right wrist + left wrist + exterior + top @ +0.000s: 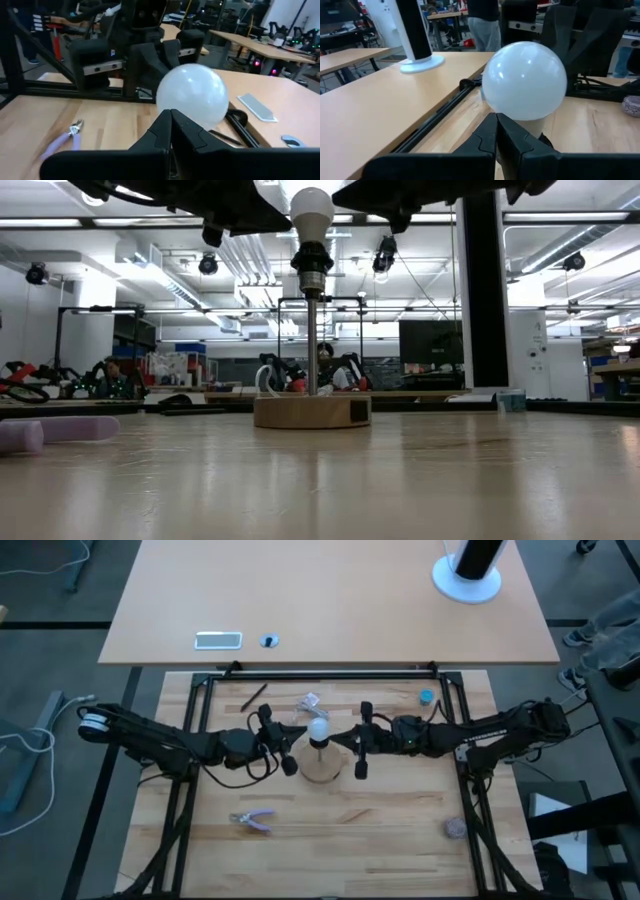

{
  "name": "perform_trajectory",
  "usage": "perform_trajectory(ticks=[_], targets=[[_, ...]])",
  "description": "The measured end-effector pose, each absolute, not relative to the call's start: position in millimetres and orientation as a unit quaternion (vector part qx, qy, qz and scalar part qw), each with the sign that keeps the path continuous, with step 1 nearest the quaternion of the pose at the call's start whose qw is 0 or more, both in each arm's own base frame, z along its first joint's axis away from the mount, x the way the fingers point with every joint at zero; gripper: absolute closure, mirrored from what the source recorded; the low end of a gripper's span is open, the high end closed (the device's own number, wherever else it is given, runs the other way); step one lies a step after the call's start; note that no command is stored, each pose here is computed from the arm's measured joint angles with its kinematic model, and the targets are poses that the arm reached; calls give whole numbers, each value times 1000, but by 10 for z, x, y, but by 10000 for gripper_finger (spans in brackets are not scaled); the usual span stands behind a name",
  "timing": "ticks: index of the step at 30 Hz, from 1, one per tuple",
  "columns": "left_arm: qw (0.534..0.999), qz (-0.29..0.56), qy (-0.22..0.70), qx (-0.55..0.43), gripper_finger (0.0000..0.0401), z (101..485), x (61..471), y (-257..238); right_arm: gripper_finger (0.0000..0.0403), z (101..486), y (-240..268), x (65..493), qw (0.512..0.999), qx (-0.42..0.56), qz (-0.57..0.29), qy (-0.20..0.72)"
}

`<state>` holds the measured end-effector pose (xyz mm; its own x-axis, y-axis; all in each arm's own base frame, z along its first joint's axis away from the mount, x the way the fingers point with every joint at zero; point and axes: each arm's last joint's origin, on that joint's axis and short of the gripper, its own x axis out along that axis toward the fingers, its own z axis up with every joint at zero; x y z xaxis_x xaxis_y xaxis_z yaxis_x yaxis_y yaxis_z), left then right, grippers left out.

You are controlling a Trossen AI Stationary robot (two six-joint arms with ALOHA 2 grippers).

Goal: Screw lightbulb
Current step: Insert the lightbulb into the lamp

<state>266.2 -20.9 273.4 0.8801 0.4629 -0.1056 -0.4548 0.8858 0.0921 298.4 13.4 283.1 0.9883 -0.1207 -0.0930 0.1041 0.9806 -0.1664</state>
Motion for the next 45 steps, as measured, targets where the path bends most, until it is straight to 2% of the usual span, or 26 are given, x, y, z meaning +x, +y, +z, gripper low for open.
perform_trajectory(ticks=[5,9,16,38,45], targets=[[969,237,65,32,401,2734,2655,-209,403,2810,129,2979,992,-83,-71,64],[971,229,65,21,401,2763,2608,-242,403,2794,99,2960,986,-88,-118,80],[988,146,52,20,401,2815,2594,-327,403,2810,9,2968,984,-92,-133,73],[980,192,52,8,401,2810,2597,-225,403,2825,47,2991,994,-69,-73,52],[974,213,78,8,401,2755,2589,-210,403,2797,95,2991,994,-71,-57,64]])
